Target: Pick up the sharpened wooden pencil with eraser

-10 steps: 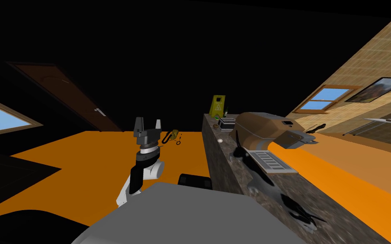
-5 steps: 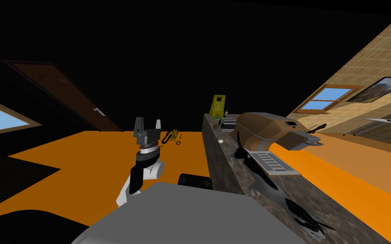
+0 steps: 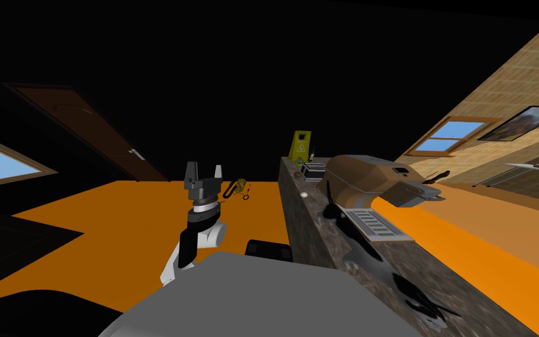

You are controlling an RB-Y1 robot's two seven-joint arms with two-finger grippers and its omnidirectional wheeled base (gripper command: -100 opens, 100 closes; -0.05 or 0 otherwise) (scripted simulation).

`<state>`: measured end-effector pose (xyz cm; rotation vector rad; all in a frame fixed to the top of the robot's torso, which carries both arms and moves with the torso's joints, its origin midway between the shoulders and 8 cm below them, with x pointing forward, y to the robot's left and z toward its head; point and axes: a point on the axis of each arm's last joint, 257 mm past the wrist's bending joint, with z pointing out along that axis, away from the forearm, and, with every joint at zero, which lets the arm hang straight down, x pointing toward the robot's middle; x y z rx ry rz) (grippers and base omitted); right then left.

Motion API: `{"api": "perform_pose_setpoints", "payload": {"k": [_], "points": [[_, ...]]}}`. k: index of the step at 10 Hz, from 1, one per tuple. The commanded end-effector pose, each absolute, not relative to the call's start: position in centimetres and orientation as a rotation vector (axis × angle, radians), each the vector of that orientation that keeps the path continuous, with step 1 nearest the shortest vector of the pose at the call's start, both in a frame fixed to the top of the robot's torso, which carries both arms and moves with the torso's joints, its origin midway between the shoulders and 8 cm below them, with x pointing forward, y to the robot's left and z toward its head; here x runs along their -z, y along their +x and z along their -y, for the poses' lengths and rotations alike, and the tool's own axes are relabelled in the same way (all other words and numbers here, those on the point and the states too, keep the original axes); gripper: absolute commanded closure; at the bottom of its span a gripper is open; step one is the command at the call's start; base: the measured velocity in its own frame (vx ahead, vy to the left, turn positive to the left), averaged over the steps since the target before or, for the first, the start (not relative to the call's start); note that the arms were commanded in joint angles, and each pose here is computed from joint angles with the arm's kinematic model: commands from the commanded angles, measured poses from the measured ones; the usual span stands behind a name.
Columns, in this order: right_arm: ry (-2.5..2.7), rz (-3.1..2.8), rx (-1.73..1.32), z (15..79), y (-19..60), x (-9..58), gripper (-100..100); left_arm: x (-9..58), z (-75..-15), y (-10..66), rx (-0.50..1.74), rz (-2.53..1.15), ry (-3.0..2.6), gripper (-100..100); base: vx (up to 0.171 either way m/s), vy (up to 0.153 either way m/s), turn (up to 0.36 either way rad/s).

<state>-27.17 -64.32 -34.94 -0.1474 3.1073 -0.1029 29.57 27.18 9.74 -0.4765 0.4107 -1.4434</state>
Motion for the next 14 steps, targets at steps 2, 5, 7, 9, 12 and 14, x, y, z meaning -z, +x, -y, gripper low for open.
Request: {"api": "perform_pose_setpoints", "payload": {"k": [2, 5, 7, 9, 12, 14], "points": [[-0.154, -3.106, 0.116, 64.6, -26.5, 34.7, 100, -9.7, -27.2, 29.6, 1.443, -0.411, -0.477, 0, -0.049, -0.015, 0.002], [-0.123, -3.145, 0.208, 66.6, -26.3, 32.6, 100, -9.7, -27.2, 29.6, 1.443, -0.411, -0.477, 0, -0.051, -0.013, 0.003], [-0.174, -3.112, 0.157, 65.5, -24.3, 33.5, 100, -9.7, -27.2, 29.6, 1.443, -0.411, -0.477, 0, -0.042, -0.017, -0.004], [-0.179, -3.114, 0.168, 65.6, -23.2, 33.1, 100, -9.7, -27.2, 29.6, 1.443, -0.411, -0.477, 0, -0.046, -0.007, 0.005], [-0.179, -3.116, 0.177, 65.5, -22.1, 32.7, 100, -9.7, -27.2, 29.6, 1.443, -0.411, -0.477, 0, -0.041, -0.008, 0.001], [-0.165, -3.125, 0.192, 65.4, -21.5, 32.3, 100, -9.7, -27.2, 29.6, 1.443, -0.411, -0.477, 0, -0.061, -0.024, 0.004]]}}
